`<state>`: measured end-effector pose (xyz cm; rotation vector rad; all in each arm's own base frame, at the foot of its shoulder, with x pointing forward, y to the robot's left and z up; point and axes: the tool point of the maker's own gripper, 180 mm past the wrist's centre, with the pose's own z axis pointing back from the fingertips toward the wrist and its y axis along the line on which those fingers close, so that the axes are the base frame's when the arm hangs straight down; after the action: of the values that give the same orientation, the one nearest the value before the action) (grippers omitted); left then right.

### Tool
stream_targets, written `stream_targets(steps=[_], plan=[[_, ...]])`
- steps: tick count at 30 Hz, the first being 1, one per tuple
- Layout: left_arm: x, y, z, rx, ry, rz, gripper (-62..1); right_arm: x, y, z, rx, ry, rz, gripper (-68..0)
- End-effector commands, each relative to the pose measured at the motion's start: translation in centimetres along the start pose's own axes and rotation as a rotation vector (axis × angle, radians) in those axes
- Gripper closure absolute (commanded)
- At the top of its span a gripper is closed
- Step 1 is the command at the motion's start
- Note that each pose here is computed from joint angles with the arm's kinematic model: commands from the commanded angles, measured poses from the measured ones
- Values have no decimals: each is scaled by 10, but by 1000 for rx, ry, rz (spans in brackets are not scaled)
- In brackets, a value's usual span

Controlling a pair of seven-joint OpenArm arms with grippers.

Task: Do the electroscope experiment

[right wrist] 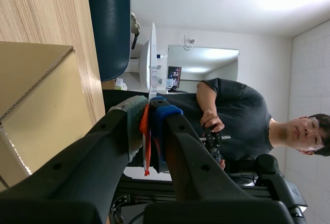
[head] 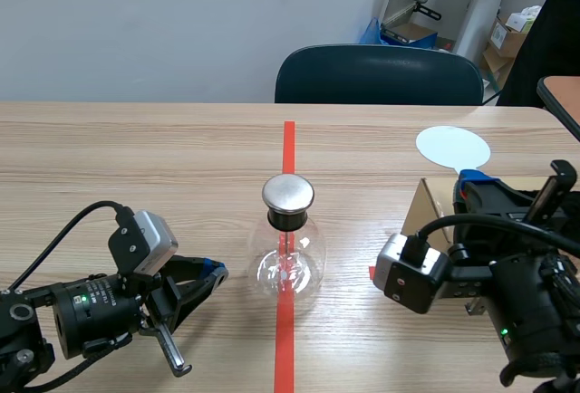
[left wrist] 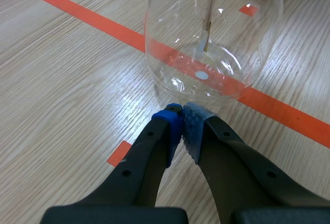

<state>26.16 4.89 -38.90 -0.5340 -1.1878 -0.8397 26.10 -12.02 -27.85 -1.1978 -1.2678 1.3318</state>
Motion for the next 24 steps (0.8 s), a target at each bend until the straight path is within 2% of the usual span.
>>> stream_targets(steps=[1, 24], plan=[[9, 0, -3, 1, -32, 5, -27, -2, -8, -4, -27, 5, -3, -11], [8, 1, -3, 2, -27, 8, -27, -2, -8, -4, -27, 4, -3, -11]])
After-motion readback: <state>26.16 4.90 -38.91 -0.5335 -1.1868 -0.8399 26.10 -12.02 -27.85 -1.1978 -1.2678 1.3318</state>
